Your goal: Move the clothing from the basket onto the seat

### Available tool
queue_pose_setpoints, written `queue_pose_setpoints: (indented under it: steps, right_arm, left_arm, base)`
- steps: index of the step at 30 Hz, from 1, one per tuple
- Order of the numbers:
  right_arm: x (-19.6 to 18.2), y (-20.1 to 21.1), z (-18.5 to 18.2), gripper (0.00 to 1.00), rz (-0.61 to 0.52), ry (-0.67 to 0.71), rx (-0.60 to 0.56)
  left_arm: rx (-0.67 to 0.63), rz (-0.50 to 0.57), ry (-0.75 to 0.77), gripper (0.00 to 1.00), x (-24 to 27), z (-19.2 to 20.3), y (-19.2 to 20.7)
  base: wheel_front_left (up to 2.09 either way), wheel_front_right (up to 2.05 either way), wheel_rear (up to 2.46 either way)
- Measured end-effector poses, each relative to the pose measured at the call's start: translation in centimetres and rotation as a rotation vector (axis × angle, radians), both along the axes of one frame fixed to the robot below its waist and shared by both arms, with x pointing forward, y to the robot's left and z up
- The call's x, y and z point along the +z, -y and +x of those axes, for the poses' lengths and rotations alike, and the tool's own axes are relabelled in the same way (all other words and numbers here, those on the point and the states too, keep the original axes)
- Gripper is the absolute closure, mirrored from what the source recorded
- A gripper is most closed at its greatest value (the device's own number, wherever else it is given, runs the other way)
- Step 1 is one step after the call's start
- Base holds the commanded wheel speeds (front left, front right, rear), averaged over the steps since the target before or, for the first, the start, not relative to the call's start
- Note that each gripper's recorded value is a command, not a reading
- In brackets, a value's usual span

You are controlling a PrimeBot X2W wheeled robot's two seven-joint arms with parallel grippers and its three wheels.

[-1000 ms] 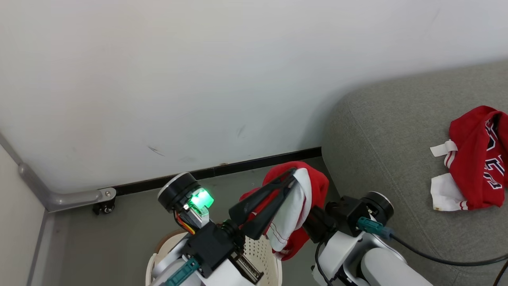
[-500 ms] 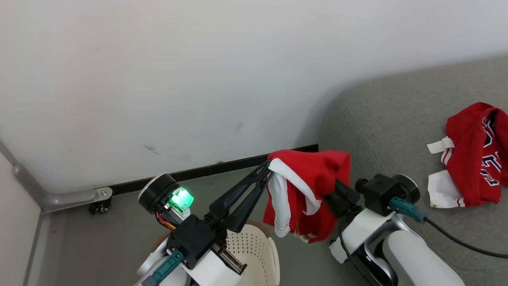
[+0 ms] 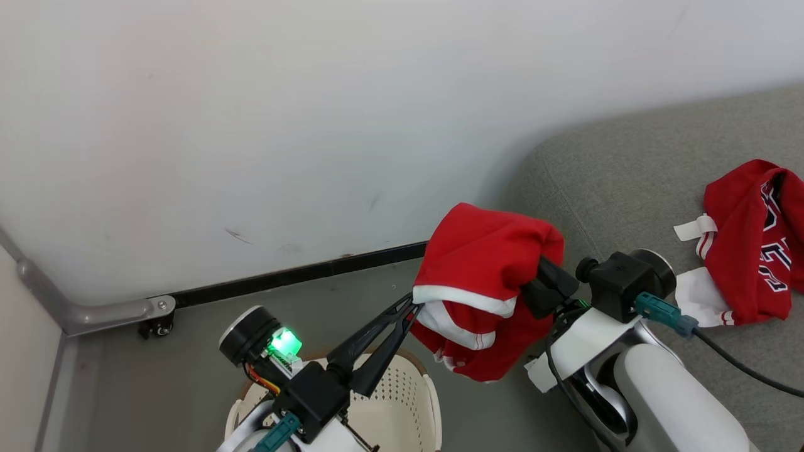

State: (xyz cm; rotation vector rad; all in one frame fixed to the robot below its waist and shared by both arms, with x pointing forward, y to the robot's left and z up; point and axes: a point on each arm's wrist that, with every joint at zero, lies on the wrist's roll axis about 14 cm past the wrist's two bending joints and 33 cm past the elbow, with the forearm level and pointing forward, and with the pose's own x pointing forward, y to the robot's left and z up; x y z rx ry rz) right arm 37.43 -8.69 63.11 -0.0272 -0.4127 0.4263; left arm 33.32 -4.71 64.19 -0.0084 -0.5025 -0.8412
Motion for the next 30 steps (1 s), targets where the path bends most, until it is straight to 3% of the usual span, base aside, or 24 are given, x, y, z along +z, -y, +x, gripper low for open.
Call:
queue_pose_setpoints:
  steps: [16, 19, 20, 21, 22, 30]
  right_arm:
    - [1.2, -1.8, -0.7, 1.00, -0.003, 0.043, 0.057]
    - [1.2, -2.1, -0.8, 1.00, -0.007, 0.044, 0.068]
    - [1.2, -2.2, -0.9, 1.00, -0.009, 0.045, 0.072]
    - [1.2, -2.3, -0.9, 1.00, -0.012, 0.045, 0.075]
    - [1.2, -2.3, -1.0, 1.00, -0.016, 0.047, 0.077]
    - [1.1, -1.9, -1.1, 1.00, -0.040, 0.055, 0.071]
  left_arm:
    - [-0.045, 0.058, -0.128, 1.00, -4.6, -1.4, 1.5]
    - [-0.052, 0.060, -0.133, 0.51, -4.7, -1.5, 1.7]
    - [-0.052, 0.059, -0.134, 0.24, -4.7, -1.5, 1.7]
    - [-0.052, 0.057, -0.136, 0.07, -4.7, -1.5, 1.8]
    - [-0.052, 0.055, -0.139, 0.00, -4.7, -1.5, 1.8]
    - [-0.031, 0.071, -0.168, 0.00, -5.8, -1.1, 1.6]
  base:
    - [0.00, 0.00, 0.00]
    - [0.00, 0.00, 0.00]
    - [0.00, 0.00, 0.00]
    - [0.00, 0.00, 0.00]
    - [0.00, 0.00, 0.00]
    - [0.00, 0.00, 0.00]
